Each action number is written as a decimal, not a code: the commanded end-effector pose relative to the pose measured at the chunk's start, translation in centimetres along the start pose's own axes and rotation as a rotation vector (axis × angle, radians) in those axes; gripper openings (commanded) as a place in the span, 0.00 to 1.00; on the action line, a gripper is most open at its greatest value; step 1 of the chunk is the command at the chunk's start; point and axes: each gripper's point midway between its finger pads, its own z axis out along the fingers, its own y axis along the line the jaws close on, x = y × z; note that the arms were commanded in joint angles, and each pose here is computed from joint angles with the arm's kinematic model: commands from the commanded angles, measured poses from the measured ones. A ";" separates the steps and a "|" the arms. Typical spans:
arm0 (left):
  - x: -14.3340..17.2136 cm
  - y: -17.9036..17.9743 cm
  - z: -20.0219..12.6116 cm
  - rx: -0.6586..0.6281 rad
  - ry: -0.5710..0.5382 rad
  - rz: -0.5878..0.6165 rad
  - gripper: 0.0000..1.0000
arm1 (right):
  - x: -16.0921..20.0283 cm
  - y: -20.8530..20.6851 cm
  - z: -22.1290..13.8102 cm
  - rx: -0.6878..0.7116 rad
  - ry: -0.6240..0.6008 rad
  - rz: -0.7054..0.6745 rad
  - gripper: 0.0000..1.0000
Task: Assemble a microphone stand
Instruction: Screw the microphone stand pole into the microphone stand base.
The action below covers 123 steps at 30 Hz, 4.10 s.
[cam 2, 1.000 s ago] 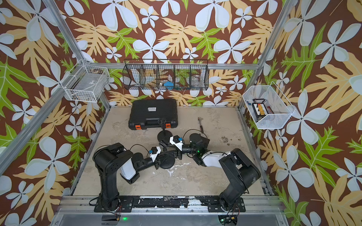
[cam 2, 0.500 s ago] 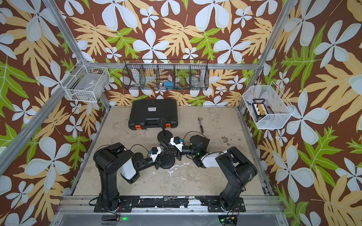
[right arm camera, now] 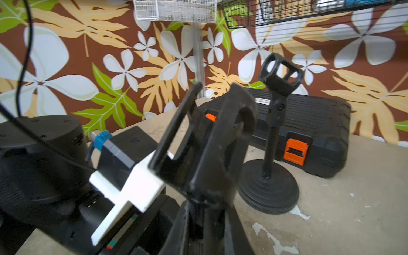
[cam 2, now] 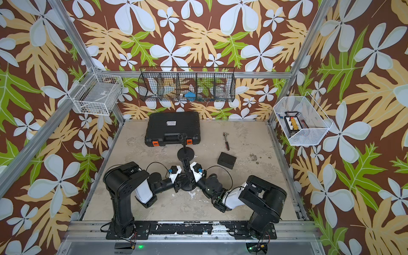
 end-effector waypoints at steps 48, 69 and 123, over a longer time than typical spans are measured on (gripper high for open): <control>-2.8 -0.6 0.0 0.025 -0.150 0.136 0.06 | -1.2 0.8 -1.1 -0.896 0.101 -0.095 0.54; -3.5 -0.4 0.1 0.011 -0.168 0.122 0.29 | 0.8 0.3 0.5 -0.779 0.143 -0.092 0.00; -4.7 -0.3 0.0 -0.004 -0.199 0.157 0.05 | 1.7 -0.2 -2.7 -0.689 0.168 -0.022 0.55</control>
